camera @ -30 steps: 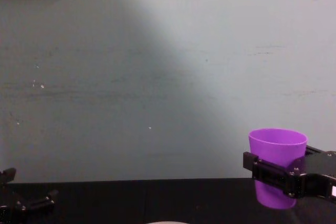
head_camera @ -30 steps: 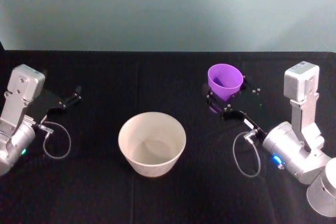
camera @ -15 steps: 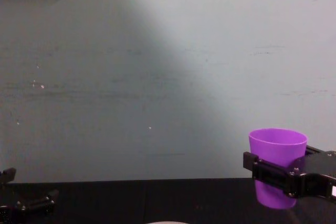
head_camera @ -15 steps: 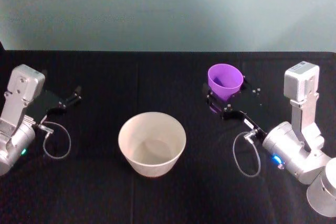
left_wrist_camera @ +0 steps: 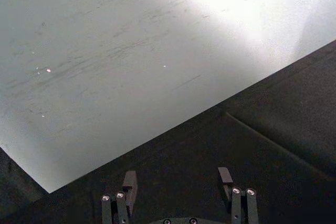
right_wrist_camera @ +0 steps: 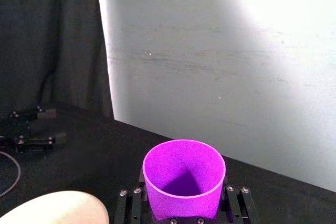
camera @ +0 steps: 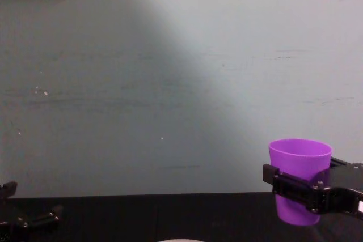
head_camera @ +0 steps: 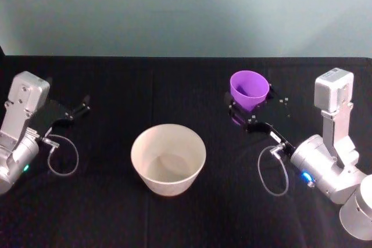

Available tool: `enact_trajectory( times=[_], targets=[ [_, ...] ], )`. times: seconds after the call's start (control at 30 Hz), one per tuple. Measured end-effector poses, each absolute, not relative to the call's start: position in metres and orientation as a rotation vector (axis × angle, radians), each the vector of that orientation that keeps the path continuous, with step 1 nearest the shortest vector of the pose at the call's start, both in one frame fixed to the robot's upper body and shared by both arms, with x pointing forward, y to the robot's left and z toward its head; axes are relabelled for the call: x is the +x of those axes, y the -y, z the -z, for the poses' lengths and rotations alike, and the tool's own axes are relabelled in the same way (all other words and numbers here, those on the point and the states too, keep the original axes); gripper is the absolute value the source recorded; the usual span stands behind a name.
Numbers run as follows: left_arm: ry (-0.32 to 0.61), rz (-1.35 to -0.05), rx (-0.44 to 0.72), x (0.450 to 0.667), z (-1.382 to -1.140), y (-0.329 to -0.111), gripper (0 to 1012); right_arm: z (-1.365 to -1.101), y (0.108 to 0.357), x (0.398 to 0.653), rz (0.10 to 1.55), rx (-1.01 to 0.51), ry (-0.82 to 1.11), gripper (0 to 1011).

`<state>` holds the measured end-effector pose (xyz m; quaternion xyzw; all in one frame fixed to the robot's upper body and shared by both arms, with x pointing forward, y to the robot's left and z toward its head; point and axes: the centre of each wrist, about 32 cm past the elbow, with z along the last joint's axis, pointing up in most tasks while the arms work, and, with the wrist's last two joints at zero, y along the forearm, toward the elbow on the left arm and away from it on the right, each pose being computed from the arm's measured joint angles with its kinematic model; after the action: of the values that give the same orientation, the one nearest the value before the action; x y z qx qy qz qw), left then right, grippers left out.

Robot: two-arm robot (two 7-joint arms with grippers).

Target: Pick up the cup and pour the mung beans from the cup into the bowl.

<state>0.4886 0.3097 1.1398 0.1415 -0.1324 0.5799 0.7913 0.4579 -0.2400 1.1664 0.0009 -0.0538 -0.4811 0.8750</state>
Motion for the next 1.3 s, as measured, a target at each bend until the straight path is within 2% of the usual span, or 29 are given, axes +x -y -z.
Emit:
enact_trajectory(
  times=[1.3],
  targets=[
    [0.285, -1.248, 0.304, 0.4886, -1.1398, -0.3097, 1000, -1.1664, 0.24, 0.4579, 1.004, 0.002, 0.112, 726]
  ],
)
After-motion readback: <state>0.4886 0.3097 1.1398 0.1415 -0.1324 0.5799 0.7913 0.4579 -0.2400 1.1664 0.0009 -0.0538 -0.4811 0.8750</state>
